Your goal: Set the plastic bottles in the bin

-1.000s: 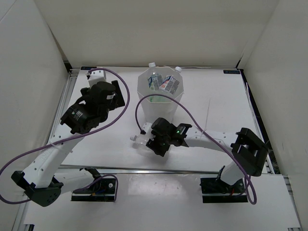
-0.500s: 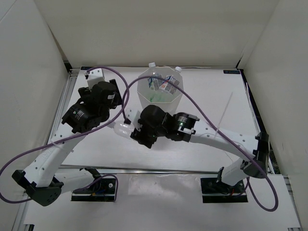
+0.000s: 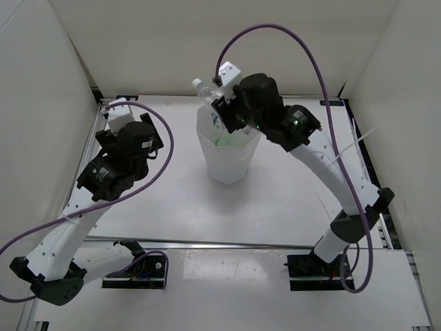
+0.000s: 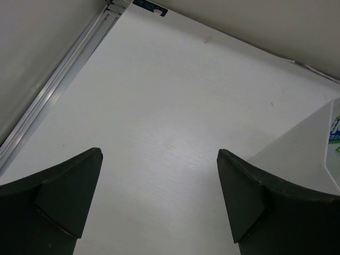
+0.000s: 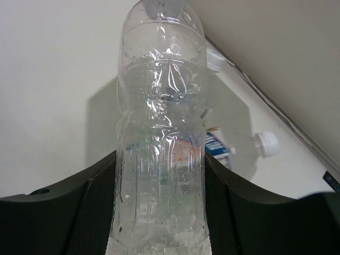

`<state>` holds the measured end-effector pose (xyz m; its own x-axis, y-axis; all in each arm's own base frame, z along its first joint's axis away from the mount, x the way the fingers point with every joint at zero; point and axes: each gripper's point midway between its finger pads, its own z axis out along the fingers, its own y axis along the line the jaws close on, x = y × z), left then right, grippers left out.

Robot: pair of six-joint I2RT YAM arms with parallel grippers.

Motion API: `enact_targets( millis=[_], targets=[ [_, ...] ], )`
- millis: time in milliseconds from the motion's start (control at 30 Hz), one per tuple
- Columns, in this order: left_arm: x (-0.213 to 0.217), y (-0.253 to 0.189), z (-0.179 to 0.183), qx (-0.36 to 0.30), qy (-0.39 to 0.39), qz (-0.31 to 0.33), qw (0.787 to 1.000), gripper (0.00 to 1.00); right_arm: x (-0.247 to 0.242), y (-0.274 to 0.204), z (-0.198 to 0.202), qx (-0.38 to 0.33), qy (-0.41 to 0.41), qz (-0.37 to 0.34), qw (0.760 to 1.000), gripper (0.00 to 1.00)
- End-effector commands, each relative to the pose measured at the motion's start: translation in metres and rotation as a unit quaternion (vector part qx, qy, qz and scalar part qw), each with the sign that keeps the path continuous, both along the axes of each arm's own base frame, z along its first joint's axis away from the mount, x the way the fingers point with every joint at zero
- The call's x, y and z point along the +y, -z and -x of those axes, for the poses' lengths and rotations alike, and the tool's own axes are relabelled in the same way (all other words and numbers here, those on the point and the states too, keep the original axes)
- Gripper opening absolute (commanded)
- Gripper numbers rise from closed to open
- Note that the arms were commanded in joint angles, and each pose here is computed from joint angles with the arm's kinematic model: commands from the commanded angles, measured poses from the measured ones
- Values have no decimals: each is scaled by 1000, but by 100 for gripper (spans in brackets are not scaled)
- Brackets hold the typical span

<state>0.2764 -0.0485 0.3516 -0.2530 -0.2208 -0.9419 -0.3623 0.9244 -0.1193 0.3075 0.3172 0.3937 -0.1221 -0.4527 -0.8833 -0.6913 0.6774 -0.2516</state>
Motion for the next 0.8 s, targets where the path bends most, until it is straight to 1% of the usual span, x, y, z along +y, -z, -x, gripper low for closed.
enact_targets(
  millis=[0, 67, 267, 400, 500, 533, 567, 633, 667, 767],
  targets=[
    [9, 0, 8, 2, -11, -4, 1000, 100, -13, -18, -34, -11, 35, -38, 999, 41],
    [15, -2, 11, -2, -21, -9, 1000, 100, -12, -7, -47, 12, 39, -47, 998, 41],
    [23, -6, 14, -11, -36, -10, 999, 100, 12, 20, -58, 53, 30, -67, 996, 41],
    [24, -7, 16, -7, -36, -13, 999, 100, 20, 47, -59, 80, 28, -69, 994, 41],
    [25, -9, 17, -7, -36, -13, 999, 100, 20, 68, -53, 104, 23, -57, 993, 41],
    [27, -10, 18, -7, -39, -19, 999, 100, 19, 67, -51, 105, 25, -64, 992, 43],
    [28, -11, 19, -7, -39, -19, 999, 100, 20, 68, -49, 106, 20, -66, 992, 50],
    [30, -12, 19, -8, -43, -21, 999, 100, 18, 72, -43, 116, 20, -73, 990, 57],
    [31, -14, 21, -10, -41, -23, 999, 100, 22, 72, -39, 120, 17, -76, 990, 65],
    [31, -14, 21, -10, -41, -23, 999, 100, 16, 69, -35, 116, 21, -77, 990, 74]
  ],
)
